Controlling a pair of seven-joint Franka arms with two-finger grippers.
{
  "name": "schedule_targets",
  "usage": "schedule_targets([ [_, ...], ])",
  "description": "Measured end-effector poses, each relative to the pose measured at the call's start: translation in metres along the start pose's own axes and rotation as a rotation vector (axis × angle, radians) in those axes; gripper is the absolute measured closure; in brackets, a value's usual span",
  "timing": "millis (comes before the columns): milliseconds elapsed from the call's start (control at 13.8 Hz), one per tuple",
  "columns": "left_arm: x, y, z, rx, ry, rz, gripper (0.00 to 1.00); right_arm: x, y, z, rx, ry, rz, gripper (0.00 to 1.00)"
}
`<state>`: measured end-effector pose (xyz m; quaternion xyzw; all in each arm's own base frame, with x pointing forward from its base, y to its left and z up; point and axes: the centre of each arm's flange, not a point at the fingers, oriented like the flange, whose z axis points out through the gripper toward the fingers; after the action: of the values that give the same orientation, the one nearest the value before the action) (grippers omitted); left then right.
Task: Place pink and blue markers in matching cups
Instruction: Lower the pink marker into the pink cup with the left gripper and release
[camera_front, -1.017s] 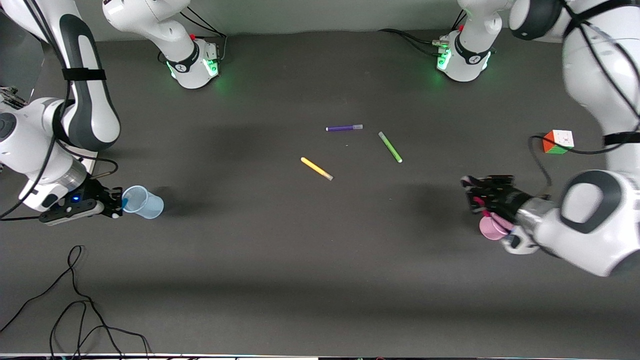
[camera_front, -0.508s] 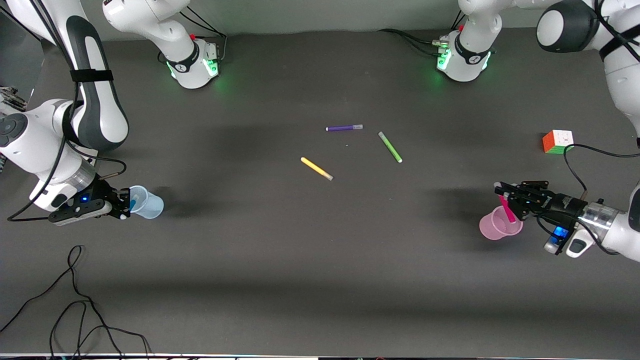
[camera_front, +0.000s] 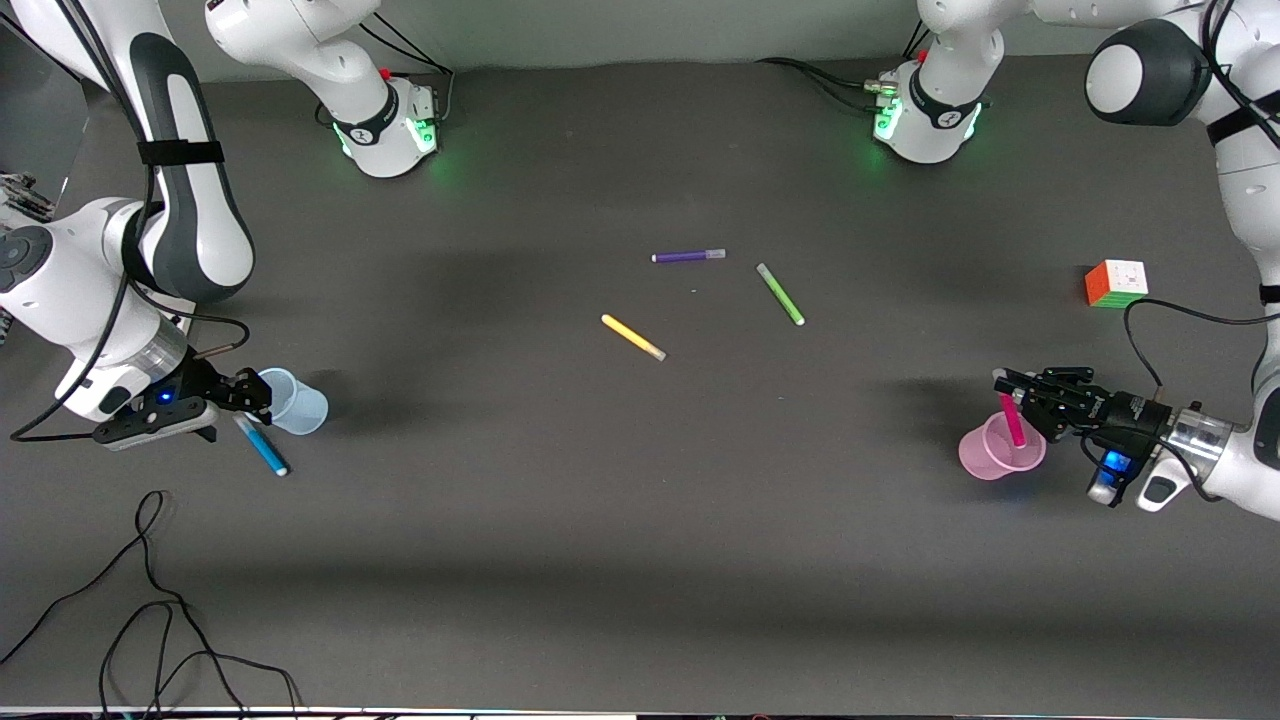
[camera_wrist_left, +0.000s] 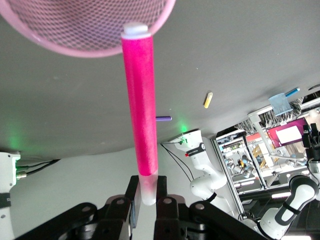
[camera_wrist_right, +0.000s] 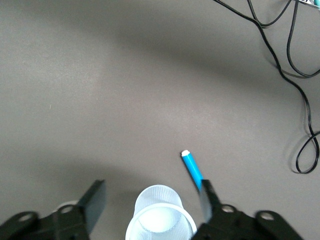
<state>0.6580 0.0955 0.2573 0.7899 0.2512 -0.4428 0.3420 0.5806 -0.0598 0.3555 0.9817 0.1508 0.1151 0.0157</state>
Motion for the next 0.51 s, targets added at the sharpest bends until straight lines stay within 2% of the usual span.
schedule_targets([
  [73, 0.006, -0.005, 0.001, -0.004, -0.007, 0.010, 0.83, 0.000, 0.000, 0.000, 0.000, 0.000, 0.000, 0.00],
  [291, 0.020, -0.019, 0.004, -0.015, -0.022, 0.034, 0.83, 0.000, 0.000, 0.000, -0.001, 0.000, -0.014, 0.00],
  [508, 0.031, -0.027, 0.006, -0.028, -0.016, 0.064, 0.83, 0.004, 0.009, 0.010, -0.026, -0.021, -0.154, 0.00],
])
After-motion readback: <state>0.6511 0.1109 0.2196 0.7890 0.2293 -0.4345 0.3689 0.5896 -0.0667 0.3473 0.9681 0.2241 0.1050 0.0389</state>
